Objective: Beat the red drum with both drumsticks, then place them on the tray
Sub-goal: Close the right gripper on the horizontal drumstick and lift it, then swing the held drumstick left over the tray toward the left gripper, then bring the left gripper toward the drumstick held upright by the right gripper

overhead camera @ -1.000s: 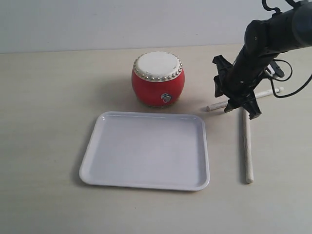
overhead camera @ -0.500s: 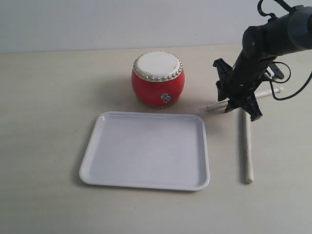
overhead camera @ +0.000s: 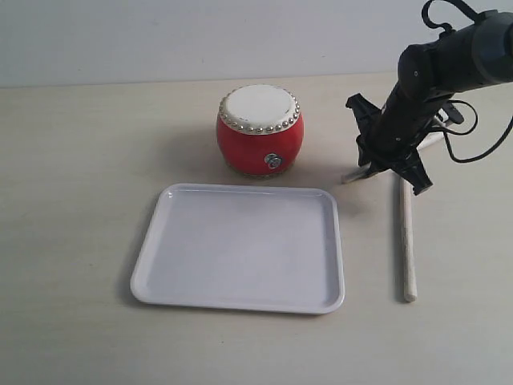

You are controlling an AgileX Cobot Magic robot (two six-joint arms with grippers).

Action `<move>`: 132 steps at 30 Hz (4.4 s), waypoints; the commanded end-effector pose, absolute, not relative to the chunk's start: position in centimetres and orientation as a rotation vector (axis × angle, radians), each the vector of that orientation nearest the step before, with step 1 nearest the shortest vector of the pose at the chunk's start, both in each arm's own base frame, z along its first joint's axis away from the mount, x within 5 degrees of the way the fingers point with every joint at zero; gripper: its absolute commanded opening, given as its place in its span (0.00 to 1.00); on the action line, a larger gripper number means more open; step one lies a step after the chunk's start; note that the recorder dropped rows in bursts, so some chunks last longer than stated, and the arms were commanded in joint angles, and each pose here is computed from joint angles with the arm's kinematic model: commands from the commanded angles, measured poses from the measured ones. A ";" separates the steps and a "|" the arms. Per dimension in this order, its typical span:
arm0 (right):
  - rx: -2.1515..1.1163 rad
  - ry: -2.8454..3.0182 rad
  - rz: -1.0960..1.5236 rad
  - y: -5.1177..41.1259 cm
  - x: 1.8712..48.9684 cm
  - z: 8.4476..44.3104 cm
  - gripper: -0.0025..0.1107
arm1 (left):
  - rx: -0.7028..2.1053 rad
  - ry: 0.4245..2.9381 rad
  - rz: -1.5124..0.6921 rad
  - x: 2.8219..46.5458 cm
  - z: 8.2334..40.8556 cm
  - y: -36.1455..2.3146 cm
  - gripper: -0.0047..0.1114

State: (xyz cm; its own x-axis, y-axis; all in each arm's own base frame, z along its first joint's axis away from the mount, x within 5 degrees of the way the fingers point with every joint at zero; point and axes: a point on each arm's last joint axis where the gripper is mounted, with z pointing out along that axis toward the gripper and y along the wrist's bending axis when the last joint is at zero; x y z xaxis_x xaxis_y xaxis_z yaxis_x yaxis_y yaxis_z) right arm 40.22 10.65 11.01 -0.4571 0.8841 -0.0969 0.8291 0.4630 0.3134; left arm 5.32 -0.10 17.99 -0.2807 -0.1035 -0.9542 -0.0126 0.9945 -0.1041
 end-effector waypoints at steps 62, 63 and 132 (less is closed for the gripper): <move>-1.091 2.291 1.456 16.7 25.3 23.0 0.02 | -0.403 1.310 -0.548 5.4 22.5 -0.2 0.04; -1.106 2.289 1.475 17.1 24.8 22.8 0.02 | -0.497 1.308 -0.651 5.5 22.4 -0.2 0.04; -0.687 2.450 1.220 16.9 23.6 26.1 0.02 | -0.019 2.339 -0.453 25.2 30.0 -12.9 0.04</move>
State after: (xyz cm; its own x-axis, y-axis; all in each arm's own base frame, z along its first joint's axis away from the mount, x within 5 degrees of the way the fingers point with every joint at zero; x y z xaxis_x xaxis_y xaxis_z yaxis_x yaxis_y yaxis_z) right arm 23.41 17.46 26.43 -0.8144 -0.2860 -0.5049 -0.5795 0.4456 0.6824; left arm 23.69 -13.64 32.64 -0.6884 -0.0849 -0.7204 0.1710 0.9461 -0.2750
